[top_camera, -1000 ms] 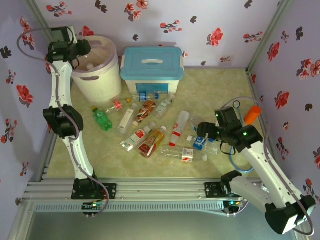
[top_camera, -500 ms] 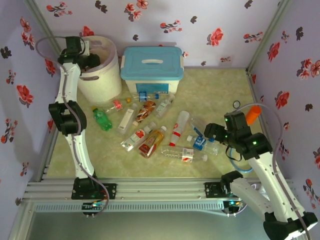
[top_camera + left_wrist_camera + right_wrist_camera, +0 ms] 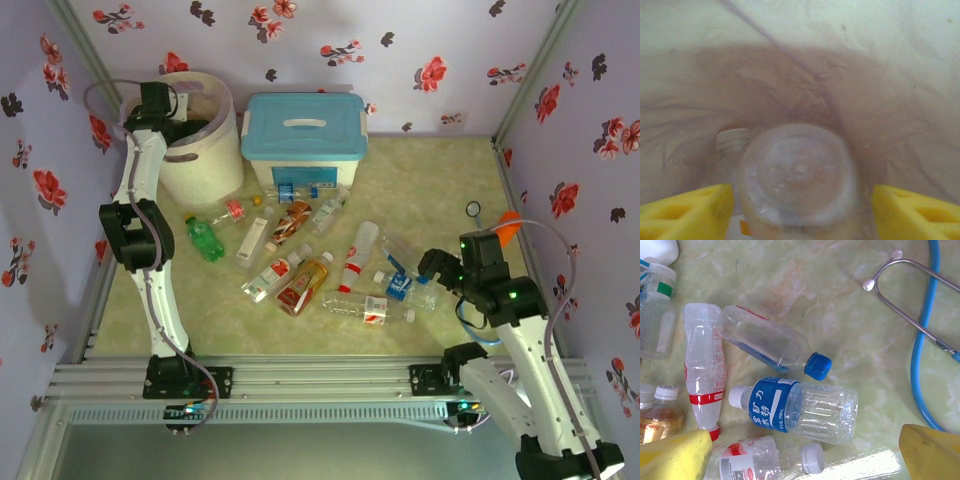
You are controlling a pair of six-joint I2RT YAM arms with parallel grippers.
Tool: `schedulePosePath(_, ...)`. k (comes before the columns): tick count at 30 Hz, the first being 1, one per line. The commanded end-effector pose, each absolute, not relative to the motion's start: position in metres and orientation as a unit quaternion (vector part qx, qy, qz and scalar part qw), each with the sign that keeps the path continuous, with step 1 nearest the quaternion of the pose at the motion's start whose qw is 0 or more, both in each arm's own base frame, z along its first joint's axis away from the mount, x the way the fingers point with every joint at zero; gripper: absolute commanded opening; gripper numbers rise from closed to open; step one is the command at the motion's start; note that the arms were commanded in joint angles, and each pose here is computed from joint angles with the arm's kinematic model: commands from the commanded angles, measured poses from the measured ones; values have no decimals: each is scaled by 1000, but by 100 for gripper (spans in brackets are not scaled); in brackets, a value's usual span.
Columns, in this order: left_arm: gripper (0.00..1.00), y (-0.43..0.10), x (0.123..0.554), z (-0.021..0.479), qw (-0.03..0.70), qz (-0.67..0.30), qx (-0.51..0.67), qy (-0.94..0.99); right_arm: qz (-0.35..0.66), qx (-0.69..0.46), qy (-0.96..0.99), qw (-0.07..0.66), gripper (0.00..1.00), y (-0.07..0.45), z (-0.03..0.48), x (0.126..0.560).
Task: Put the plastic bottles in the bin
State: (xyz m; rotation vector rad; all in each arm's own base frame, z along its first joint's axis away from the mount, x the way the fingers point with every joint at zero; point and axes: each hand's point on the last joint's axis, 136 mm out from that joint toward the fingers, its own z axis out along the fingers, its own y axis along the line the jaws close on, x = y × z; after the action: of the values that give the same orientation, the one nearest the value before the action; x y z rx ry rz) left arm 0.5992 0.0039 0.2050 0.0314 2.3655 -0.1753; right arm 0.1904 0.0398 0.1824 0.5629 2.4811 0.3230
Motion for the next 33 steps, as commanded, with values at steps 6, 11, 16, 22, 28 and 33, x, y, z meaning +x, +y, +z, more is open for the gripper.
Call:
schedulePosePath(6,91,-6,599,190,361,-69,28,930,141,236,917,288,98,41,181,194)
schedulePosePath(11,94,-8,600,213,383,-69,30,920,146,250,915,281,95,42,171,194)
schedulePosePath(16,100,-9,599,256,425,-69,31,902,166,264,906,284,93,47,161,199)
schedulePosePath(22,100,-9,588,326,490,-60,40,869,113,173,936,286,94,41,153,201)
schedulePosePath(28,100,-2,574,393,541,-35,38,840,71,98,957,262,86,44,166,221)
schedulePosePath(33,100,15,541,438,568,-18,2,823,85,47,972,215,84,65,155,251)
